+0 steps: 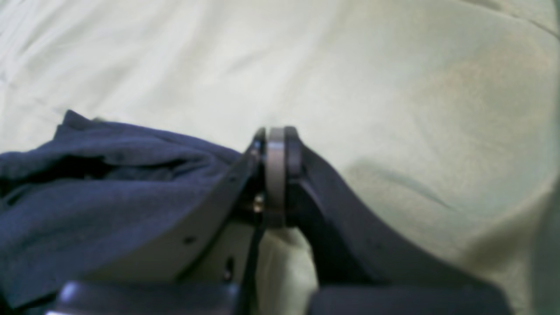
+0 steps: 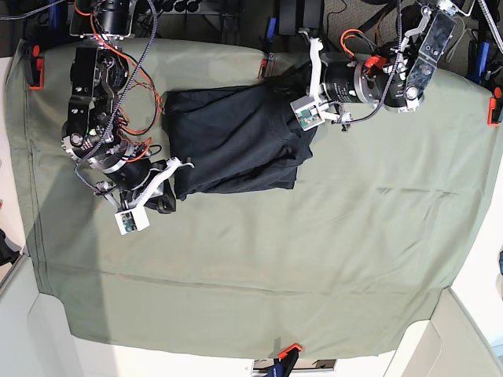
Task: Fold the T-shirt properly
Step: 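Grasp both sides of the folded bundle with both grippers, then press and tuck the bundle's sides inward with both grippers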
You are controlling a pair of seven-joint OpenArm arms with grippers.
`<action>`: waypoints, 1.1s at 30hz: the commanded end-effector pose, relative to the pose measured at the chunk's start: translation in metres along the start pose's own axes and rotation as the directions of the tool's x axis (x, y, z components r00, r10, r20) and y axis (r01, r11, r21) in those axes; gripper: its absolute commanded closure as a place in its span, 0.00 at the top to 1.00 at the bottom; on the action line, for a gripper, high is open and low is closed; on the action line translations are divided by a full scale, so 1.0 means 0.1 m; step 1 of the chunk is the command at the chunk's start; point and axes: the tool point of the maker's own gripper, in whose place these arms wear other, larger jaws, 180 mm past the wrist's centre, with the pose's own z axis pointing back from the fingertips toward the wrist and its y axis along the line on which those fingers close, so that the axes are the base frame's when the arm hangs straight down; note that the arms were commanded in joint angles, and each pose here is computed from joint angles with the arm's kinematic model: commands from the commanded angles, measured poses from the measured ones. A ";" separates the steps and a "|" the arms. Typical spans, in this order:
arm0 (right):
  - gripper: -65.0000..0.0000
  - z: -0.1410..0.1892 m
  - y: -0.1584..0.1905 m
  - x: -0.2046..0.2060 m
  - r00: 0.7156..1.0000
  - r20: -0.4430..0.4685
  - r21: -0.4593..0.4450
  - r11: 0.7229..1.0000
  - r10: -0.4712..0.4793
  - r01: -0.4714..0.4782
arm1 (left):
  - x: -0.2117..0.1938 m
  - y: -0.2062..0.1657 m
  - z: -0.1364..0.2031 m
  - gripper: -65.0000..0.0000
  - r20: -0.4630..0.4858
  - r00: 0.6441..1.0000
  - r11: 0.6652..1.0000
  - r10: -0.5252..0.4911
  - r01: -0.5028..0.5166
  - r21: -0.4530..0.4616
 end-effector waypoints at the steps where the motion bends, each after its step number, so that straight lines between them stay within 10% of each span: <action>1: 0.00 0.01 0.01 0.21 0.998 0.067 0.007 1.000 0.010 -0.010 | 0.05 0.07 0.03 0.00 0.020 1.000 1.000 -0.011 0.011 0.008; 9: 0.00 0.01 0.01 0.22 0.997 0.072 0.008 1.000 0.009 -0.009 | -0.37 0.37 -0.07 0.00 -0.097 0.994 0.997 0.046 -0.039 0.066; 33: 0.00 -0.21 -0.02 -0.03 0.999 -0.003 0.030 0.999 -0.040 0.040 | 0.17 1.25 0.35 0.00 -0.088 0.993 0.968 -0.075 0.094 0.234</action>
